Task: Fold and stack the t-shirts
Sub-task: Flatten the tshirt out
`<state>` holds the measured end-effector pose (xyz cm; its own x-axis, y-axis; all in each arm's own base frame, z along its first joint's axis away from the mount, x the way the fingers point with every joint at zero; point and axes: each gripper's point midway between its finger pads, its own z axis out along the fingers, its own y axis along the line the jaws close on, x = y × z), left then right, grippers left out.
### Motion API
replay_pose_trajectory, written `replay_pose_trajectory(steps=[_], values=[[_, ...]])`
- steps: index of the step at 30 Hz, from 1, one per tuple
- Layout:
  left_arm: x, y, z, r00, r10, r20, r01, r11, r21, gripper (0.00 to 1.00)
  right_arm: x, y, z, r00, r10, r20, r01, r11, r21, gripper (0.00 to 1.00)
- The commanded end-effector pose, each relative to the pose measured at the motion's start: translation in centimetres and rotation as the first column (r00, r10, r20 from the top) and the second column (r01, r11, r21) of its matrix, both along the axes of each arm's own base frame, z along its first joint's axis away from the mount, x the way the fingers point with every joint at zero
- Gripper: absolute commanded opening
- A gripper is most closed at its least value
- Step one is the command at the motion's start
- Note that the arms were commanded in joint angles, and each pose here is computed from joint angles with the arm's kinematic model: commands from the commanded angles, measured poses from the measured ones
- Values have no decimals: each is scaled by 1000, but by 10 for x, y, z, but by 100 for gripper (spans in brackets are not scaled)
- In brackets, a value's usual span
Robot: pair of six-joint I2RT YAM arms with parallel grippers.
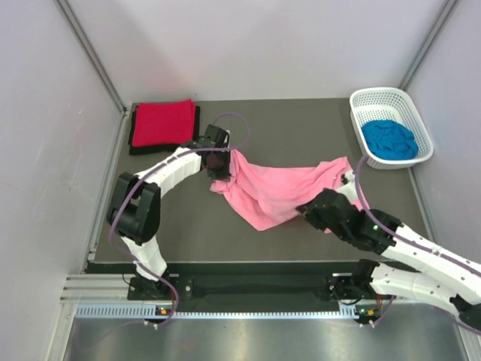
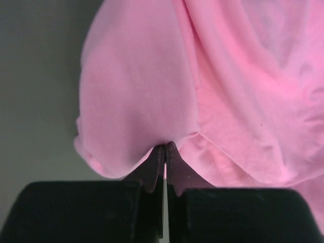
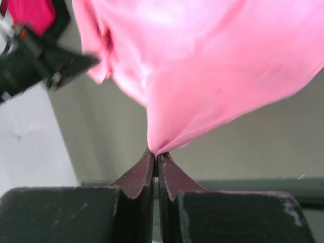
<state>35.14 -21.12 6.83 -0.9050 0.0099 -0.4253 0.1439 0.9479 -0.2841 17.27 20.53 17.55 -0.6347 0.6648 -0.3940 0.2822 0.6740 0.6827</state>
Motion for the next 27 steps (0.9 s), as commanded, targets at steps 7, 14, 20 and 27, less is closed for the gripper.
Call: replay_pose_trajectory(steps=[7, 14, 20, 27], values=[[-6, 52, 165, 946, 137, 295, -162, 985, 62, 0, 18, -104, 88, 956, -151, 251, 194, 969, -154, 0], [-40, 65, 188, 938, 155, 310, -161, 987, -8, 0, 8, -143, 158, 893, -227, 388, 283, 955, -94, 0], [-15, 99, 160, 936, 234, 264, -253, 966, 43, 0, 5, -138, 152, 902, -201, 381, 249, 965, -81, 0], [33, 115, 88, 955, 268, 130, -283, 951, 123, 1, 14, -139, 105, 898, -258, 356, 312, 945, -102, 0]])
